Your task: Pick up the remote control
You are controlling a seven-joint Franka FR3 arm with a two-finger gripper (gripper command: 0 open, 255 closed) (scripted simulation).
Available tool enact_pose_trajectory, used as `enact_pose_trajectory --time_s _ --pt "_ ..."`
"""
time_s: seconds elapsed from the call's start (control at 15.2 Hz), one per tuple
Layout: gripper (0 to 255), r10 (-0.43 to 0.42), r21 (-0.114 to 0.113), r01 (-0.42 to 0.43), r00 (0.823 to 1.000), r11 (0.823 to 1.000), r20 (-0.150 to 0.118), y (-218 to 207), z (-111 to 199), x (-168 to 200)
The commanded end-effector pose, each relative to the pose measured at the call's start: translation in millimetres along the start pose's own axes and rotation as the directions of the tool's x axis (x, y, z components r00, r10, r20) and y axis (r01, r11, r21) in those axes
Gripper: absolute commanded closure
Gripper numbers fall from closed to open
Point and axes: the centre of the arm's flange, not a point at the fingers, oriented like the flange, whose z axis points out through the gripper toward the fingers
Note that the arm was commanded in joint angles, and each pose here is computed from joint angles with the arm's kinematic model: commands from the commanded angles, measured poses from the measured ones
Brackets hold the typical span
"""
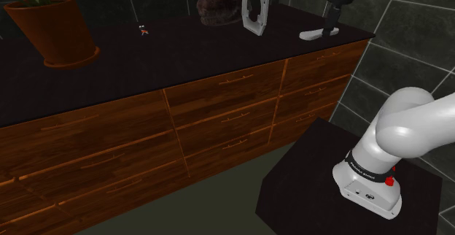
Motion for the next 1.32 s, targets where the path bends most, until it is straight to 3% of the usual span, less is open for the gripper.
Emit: enact_pose_trajectory --time_s 0.0,0.26,0.53,0.86,1.19,1.25 --pt "0 -0.092 0.003 0.092 0.996 0.996 0.009 26.3 2.8 -8.7" --pt "0 -0.256 0.012 0.256 0.966 0.967 0.022 78.7 6.1 -15.3" --pt "0 -0.413 0.022 0.413 0.910 0.911 0.034 131.4 9.7 -13.2" --pt "0 -0.593 0.038 0.592 0.804 0.805 0.047 195.6 14.8 1.6" --pt "0 -0.743 0.056 0.741 0.667 0.670 0.055 253.7 20.6 28.3" --pt "0 -0.743 0.056 0.741 0.667 0.670 0.055 253.8 25.8 28.0"
